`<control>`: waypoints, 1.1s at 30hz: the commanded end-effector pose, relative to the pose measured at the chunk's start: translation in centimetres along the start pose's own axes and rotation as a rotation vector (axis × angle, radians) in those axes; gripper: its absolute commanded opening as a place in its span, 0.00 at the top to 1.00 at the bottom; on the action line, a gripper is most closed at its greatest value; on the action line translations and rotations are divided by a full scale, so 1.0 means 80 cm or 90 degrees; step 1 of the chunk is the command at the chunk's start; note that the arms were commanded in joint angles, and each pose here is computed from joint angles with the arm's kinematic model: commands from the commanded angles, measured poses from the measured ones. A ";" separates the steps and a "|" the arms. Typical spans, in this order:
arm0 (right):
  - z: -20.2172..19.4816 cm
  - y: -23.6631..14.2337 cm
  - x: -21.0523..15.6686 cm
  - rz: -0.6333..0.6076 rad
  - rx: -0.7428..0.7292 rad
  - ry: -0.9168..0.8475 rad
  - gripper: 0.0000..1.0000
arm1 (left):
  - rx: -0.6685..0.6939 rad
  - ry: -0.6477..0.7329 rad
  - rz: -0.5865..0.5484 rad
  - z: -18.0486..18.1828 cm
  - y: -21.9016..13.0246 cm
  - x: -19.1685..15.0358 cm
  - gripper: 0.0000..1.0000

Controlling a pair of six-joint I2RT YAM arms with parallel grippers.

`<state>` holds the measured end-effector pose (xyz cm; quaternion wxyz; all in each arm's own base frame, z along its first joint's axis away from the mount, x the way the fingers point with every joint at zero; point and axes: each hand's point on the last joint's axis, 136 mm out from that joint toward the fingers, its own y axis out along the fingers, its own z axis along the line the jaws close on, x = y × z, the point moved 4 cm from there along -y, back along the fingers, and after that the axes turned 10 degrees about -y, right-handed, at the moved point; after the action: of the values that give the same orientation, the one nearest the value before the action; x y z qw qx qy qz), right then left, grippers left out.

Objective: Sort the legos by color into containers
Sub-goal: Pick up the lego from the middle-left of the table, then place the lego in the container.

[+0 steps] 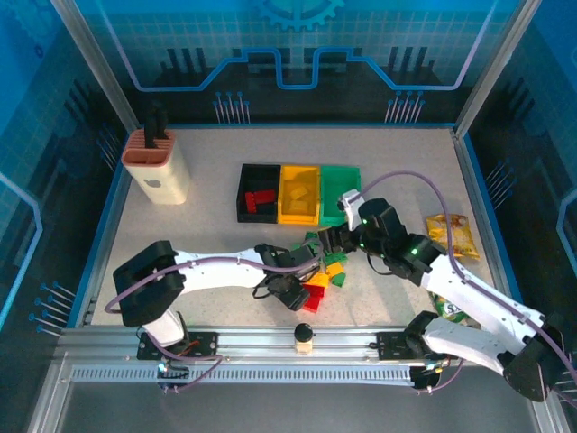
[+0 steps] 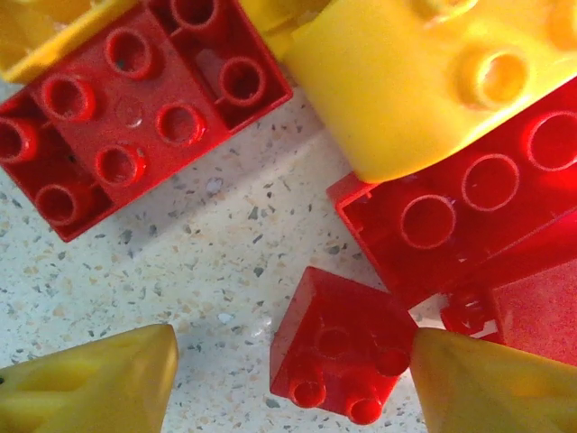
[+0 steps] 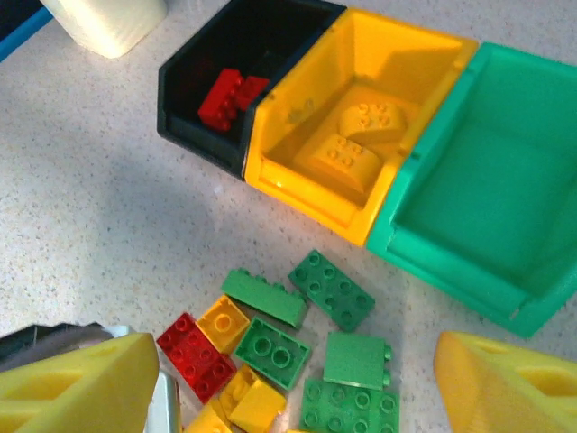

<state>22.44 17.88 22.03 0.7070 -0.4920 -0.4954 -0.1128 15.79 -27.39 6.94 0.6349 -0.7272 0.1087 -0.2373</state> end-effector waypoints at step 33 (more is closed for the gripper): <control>-0.003 -0.003 -0.060 0.015 0.027 0.110 0.22 | 0.005 -0.326 -0.325 0.191 -0.165 0.126 0.71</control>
<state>20.40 15.64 18.91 0.7416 -0.4848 -0.4438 -0.1347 27.32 -17.85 18.38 0.5788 -0.7698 -0.1848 -0.1956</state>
